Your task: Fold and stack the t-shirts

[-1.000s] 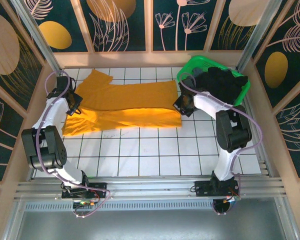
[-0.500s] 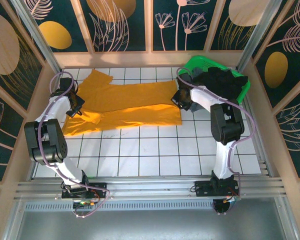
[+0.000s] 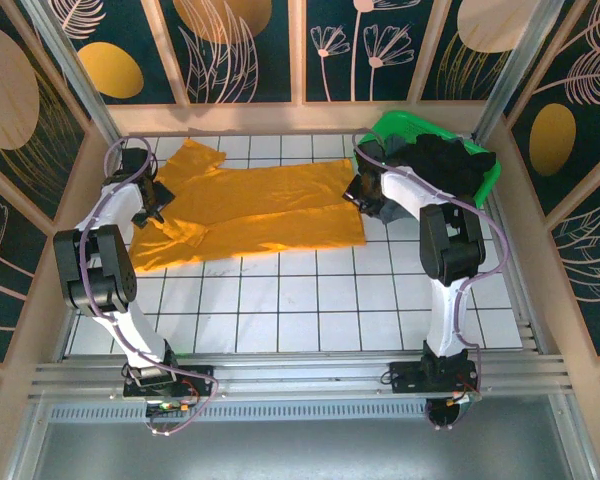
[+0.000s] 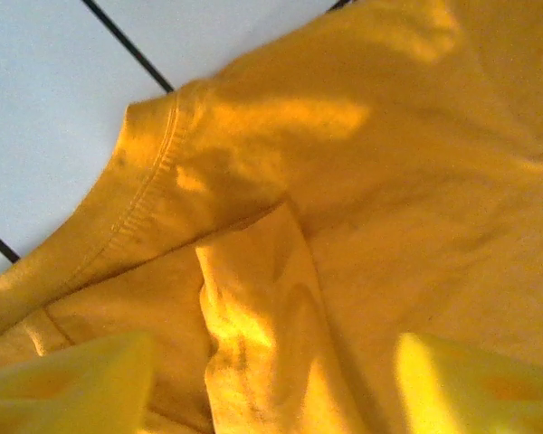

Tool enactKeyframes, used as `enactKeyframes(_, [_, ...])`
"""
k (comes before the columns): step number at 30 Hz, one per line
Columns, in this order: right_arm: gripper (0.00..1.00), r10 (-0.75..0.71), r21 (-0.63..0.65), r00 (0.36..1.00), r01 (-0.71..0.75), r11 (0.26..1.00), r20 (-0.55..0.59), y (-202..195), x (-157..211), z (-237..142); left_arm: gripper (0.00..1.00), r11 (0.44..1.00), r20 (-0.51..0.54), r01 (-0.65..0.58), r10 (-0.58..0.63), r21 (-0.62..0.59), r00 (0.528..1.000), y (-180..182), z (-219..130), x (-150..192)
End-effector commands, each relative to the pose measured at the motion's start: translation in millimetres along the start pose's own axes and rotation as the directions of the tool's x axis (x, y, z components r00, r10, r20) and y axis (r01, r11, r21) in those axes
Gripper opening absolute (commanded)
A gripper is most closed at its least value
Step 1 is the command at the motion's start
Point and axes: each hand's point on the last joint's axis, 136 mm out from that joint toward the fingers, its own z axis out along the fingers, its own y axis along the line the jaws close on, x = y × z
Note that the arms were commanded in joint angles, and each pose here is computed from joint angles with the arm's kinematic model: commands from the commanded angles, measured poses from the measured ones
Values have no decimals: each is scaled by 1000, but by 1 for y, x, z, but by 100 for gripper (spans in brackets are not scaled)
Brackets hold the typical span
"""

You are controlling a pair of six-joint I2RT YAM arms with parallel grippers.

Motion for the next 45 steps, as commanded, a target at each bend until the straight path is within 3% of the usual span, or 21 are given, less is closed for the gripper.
enactKeyframes(1, [59, -91, 10, 992, 90, 996, 91, 4, -21, -37, 78, 999, 31, -37, 38, -11, 999, 6, -27, -5])
enactKeyframes(4, [59, -113, 19, 987, 111, 994, 116, -9, -14, -59, 74, 1000, 40, -4, 4, -4, 999, 24, -47, 9])
enactKeyframes(8, [44, -107, -34, 991, 110, 993, 80, -21, 21, -63, 58, 994, -59, 105, -104, 7, 993, 59, -36, 44])
enactKeyframes(13, [21, -129, -84, 991, 125, 989, -34, -18, 66, -33, 35, 975, -133, 218, -211, 42, 968, 71, -9, 62])
enactKeyframes(18, [16, -125, -80, 989, 119, 990, -83, -18, 74, 0, 25, 971, -152, 238, -238, -12, 959, 74, 20, 64])
enactKeyframes(25, [15, -149, 75, 977, 161, 984, -153, -52, 85, 30, 19, 958, -127, 158, -193, -240, 973, 124, 42, 64])
enactKeyframes(32, [18, -149, 149, 962, 186, 971, -229, -97, 124, 15, 19, 935, -139, 170, -221, -311, 965, 166, 33, 79])
enactKeyframes(39, [21, -151, 191, 946, 211, 959, -288, -135, 178, -18, 21, 927, -80, 188, -225, -325, 971, 187, -3, 93])
enactKeyframes(45, [27, -153, 153, 947, 202, 967, -281, -140, 203, -41, 22, 919, -49, 226, -255, -322, 966, 192, -15, 98])
